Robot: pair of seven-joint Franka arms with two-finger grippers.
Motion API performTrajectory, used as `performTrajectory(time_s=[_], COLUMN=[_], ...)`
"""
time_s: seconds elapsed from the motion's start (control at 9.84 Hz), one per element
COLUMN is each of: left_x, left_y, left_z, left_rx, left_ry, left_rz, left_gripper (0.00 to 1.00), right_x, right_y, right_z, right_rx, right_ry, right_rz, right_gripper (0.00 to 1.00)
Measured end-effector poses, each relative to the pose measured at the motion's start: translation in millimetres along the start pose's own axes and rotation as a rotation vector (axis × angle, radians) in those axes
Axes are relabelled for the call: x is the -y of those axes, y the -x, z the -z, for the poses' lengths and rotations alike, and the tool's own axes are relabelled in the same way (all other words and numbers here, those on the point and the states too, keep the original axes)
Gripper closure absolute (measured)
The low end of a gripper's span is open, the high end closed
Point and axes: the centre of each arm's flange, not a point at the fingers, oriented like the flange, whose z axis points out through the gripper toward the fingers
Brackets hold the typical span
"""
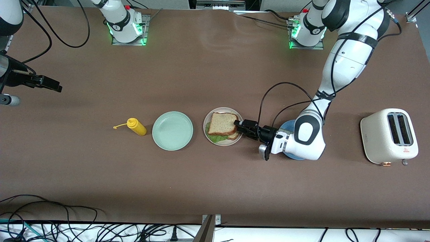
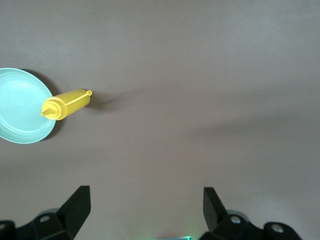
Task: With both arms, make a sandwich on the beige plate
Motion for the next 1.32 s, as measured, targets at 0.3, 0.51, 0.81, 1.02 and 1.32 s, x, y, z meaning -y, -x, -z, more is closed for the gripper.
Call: performTrajectory(time_s=[0.3,0.51,0.81,1.02,1.32], left_x=[-7.9,-25.6,-95.3,-146.1,-226.4], left_y=[-1.0,-2.9,-2.3,7.3,29.8], left_z=[19.6,34.0,66.3,87.8,137.2], left_rx=[0.029,0.07,0.171,0.236,0.279], left_ry=[-0.072,-0.156,-0.372,-0.558,-0.89], left_rz=[-0.028,0.018,0.162,0.249,0.259], left_gripper=[0.0,0.0,0.0,0.0,0.0], right_x=[0.0,0.0,0.7,4.6,24.6], right_y=[-0.2,-0.3,-0.3,0.0,2.2], right_z=[-0.3,-0.4,0.0,4.8,18.3], right_rx=[0.001,0.001,0.0,-0.011,-0.039], right_ry=[0.0,0.0,0.0,0.0,-0.001], right_rz=[0.0,0.0,0.001,0.009,0.044], right_gripper=[0.0,0.0,0.0,0.0,0.0])
